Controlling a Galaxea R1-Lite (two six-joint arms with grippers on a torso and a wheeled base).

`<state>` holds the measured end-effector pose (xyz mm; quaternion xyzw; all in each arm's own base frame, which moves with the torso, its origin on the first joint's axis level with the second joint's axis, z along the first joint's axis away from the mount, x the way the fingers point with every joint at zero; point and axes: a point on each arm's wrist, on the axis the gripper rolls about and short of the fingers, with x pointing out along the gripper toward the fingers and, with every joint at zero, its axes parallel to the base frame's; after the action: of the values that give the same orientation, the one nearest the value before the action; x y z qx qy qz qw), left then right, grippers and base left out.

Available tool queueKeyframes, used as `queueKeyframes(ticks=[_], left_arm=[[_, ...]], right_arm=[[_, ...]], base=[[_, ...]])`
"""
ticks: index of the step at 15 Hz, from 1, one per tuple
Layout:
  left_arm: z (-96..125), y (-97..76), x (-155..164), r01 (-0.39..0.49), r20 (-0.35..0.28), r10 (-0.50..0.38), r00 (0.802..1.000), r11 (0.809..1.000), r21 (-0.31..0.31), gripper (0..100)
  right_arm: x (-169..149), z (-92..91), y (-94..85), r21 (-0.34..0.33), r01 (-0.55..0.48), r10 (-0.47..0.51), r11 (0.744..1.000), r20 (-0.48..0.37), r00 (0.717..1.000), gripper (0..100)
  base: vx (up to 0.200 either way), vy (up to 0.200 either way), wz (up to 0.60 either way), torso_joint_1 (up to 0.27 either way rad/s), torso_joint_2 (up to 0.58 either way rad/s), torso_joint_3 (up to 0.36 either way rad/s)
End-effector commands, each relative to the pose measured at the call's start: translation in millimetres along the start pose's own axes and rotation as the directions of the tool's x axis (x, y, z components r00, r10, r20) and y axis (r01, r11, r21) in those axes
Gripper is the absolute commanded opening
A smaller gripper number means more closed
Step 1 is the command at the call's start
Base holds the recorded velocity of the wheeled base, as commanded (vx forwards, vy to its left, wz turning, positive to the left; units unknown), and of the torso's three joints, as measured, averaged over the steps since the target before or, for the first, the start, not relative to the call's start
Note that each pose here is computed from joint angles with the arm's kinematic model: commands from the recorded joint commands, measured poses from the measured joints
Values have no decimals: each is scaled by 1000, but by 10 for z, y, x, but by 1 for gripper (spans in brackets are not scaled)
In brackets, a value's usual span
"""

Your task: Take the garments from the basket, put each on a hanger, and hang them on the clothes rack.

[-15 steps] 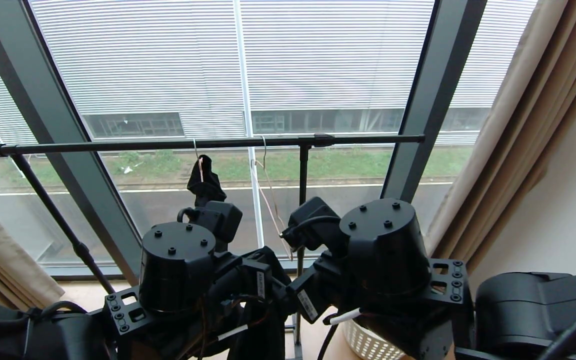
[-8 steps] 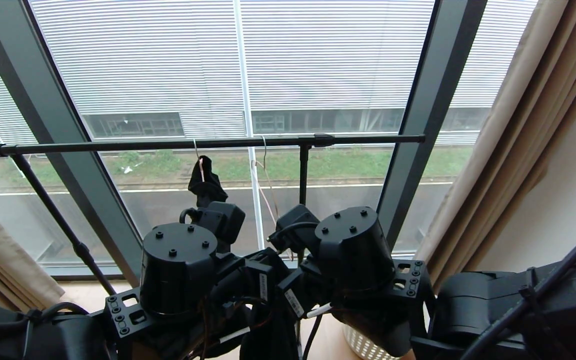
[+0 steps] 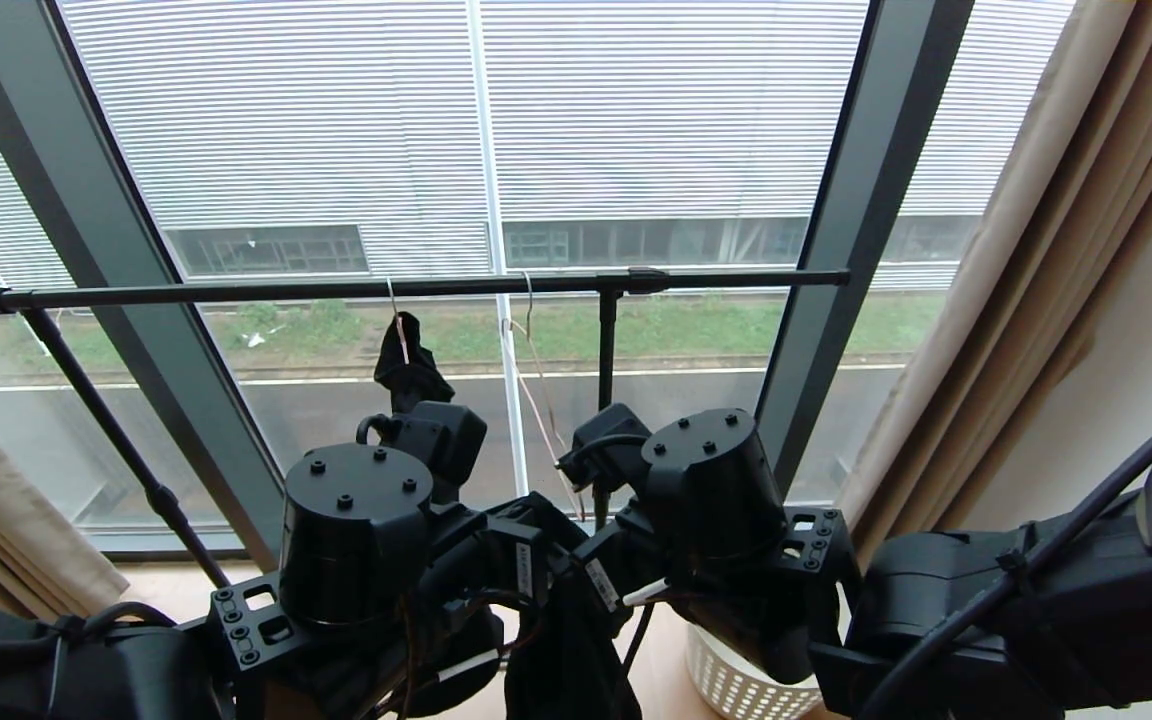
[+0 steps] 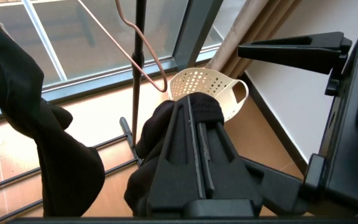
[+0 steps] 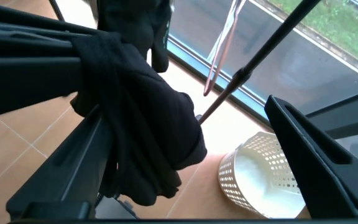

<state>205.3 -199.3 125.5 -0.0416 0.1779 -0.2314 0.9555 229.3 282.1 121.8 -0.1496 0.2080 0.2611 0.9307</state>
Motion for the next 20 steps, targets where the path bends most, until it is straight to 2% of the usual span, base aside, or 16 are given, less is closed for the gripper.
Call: queueKeyframes(ticks=[1, 15, 16, 20], left_arm=[[2, -1, 4, 0, 1, 0, 1000, 1000, -1, 0], [-31, -34, -28, 13, -9, -13, 1000, 1000, 13, 0], [-30, -30, -27, 12, -9, -12, 1000, 1000, 13, 0], [-74, -13, 9, 13, -30, -13, 999, 1000, 14, 0]], right_arm=[[19, -11, -19, 1, 6, -6, 1000, -5, 1000, 100], [240, -69, -49, 4, 60, -60, 998, -30, 998, 100], [242, -44, -49, 9, 61, -61, 998, -22, 998, 0], [205, 69, -131, 32, 76, -76, 997, 11, 997, 0]], base=[[0, 0, 0, 0, 0, 0], [0, 0, 0, 0, 0, 0], [0, 0, 0, 0, 0, 0], [0, 0, 0, 0, 0, 0]])
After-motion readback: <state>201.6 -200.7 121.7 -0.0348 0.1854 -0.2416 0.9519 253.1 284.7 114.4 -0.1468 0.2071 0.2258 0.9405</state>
